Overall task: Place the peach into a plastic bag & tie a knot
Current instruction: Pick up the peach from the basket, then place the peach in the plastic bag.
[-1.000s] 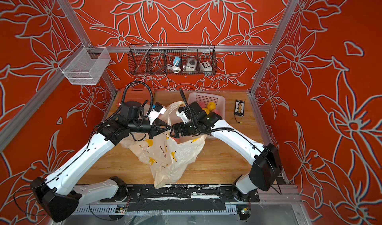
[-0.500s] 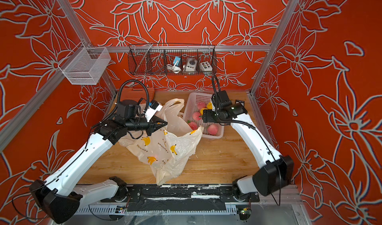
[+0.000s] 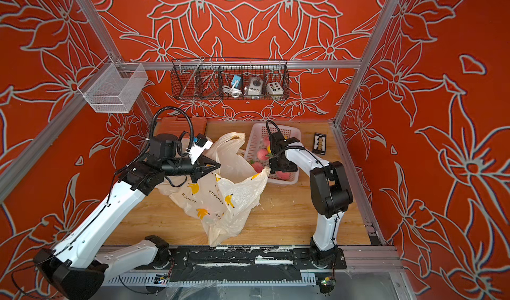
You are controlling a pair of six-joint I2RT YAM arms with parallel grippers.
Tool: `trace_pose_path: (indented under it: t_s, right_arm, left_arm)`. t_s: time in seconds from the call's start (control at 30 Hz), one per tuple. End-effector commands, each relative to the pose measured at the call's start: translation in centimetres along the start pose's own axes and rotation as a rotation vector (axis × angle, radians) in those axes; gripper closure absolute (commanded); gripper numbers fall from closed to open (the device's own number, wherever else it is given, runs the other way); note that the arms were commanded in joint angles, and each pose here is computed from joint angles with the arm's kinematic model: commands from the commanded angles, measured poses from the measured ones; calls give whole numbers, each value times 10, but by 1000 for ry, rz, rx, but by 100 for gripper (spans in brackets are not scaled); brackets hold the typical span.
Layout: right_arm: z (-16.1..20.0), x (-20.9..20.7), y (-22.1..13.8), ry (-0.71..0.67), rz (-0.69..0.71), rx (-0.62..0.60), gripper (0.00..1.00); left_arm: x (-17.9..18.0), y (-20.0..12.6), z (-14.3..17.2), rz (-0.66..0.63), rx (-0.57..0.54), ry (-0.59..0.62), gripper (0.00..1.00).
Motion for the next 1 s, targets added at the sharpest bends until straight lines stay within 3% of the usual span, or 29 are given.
trace_pose_path:
  t_s: [0.0, 0.2, 0.43, 0.6, 0.73, 0.83, 0.97]
  right_arm:
    - [-7, 2, 3, 23, -30, -16, 32]
    - [-12, -1, -22, 25, -56, -81, 62]
    - [12, -10, -122, 4, -274, -272, 67]
    - [56, -8, -202, -111, -615, -345, 67]
    - [84, 23, -246, -261, -844, -308, 68]
    - [96, 65, -249, -382, -895, -240, 68]
    - [100, 107, -215, -394, -928, -141, 69]
  left_arm:
    - [-4, -5, -2, 22, -14, 18, 100]
    - [-4, -4, 0, 33, -9, 11, 100]
    - [-5, -2, 4, 55, 10, 29, 100]
    - [-5, 1, 3, 89, 0, 42, 100]
    - [-7, 5, -1, 136, -18, 43, 100]
    - [-8, 8, -3, 148, -24, 55, 100]
    - [-7, 8, -7, 134, -25, 64, 100]
Point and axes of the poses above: each gripper's point midway between its finger pads, its own y axis out along the fingers, its own x axis along the line the jaws close on, z = x × y, the point moved 9 cm from there along -y, back along the fingers, and after that the axes turned 5 degrees about y, right-handed, at the moved point
